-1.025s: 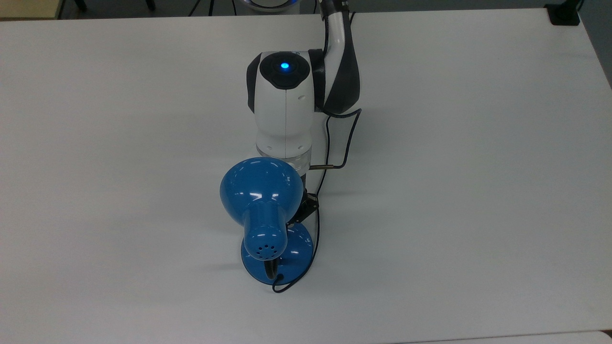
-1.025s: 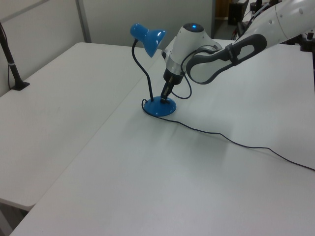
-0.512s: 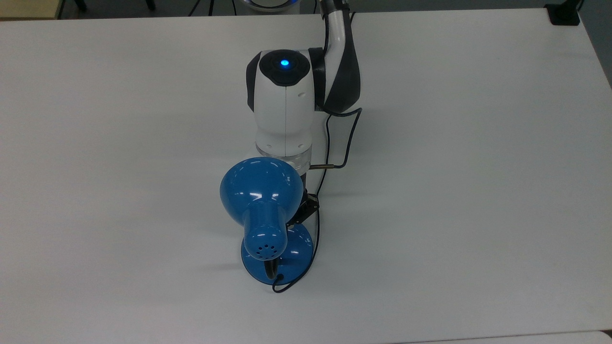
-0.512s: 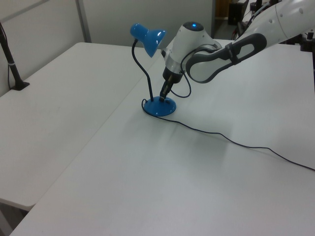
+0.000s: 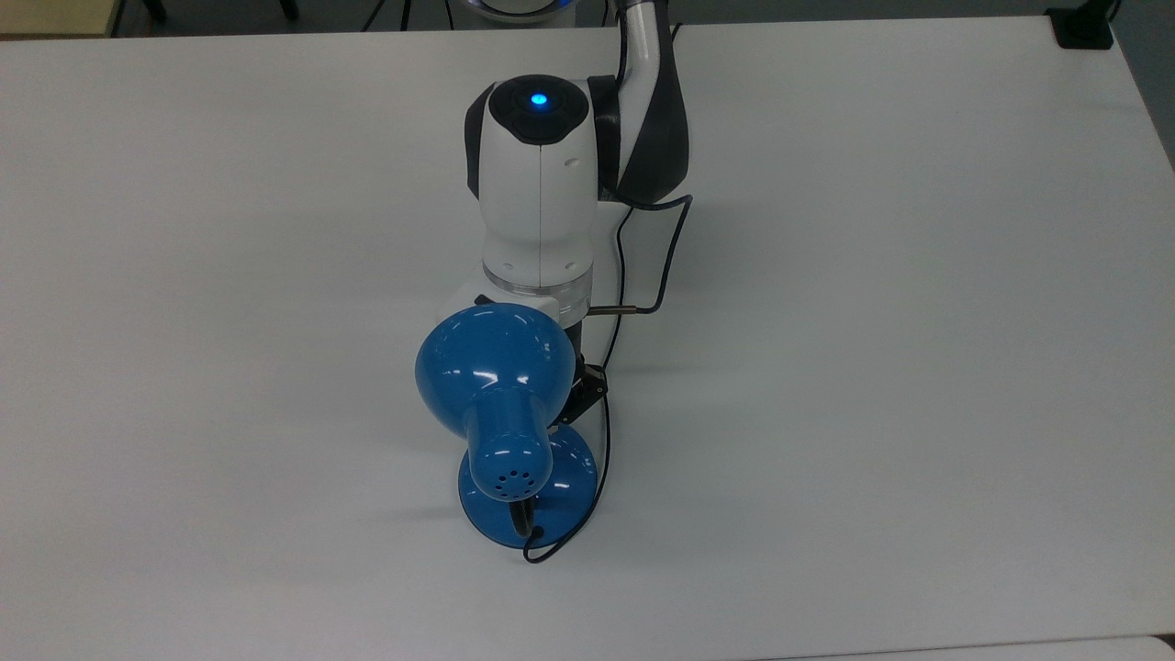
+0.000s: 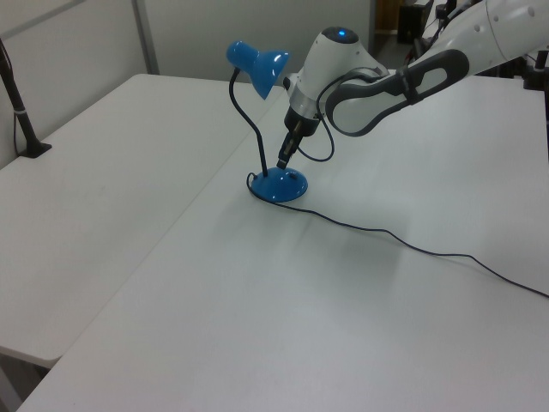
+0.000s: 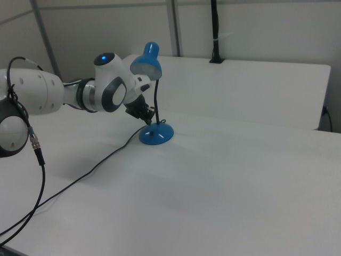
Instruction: Turn on the lamp
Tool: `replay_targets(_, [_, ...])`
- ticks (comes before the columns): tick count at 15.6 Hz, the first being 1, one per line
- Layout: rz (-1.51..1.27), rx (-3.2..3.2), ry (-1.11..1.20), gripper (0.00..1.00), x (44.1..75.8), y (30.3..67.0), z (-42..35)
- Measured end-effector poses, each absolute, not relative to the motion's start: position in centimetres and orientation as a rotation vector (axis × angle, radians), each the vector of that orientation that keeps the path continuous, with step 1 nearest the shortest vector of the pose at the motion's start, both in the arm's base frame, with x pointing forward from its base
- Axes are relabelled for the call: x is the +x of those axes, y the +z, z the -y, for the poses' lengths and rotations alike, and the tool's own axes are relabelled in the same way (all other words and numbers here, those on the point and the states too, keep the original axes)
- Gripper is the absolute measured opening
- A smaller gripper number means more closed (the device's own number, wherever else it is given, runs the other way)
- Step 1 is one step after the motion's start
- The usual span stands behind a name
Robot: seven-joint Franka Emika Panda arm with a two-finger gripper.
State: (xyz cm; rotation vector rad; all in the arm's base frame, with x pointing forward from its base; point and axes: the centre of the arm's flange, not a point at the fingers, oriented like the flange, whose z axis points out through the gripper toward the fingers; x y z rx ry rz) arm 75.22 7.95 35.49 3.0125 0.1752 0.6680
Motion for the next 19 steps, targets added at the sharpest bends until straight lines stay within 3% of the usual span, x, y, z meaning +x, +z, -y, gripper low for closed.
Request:
replay_targets(8, [-0.215, 3.026, 0.479, 0.01, 74.2, 33.4, -6.1])
replay_targets(19, [-0.228, 3.023, 0.489, 0.01, 74.4, 33.9, -6.4])
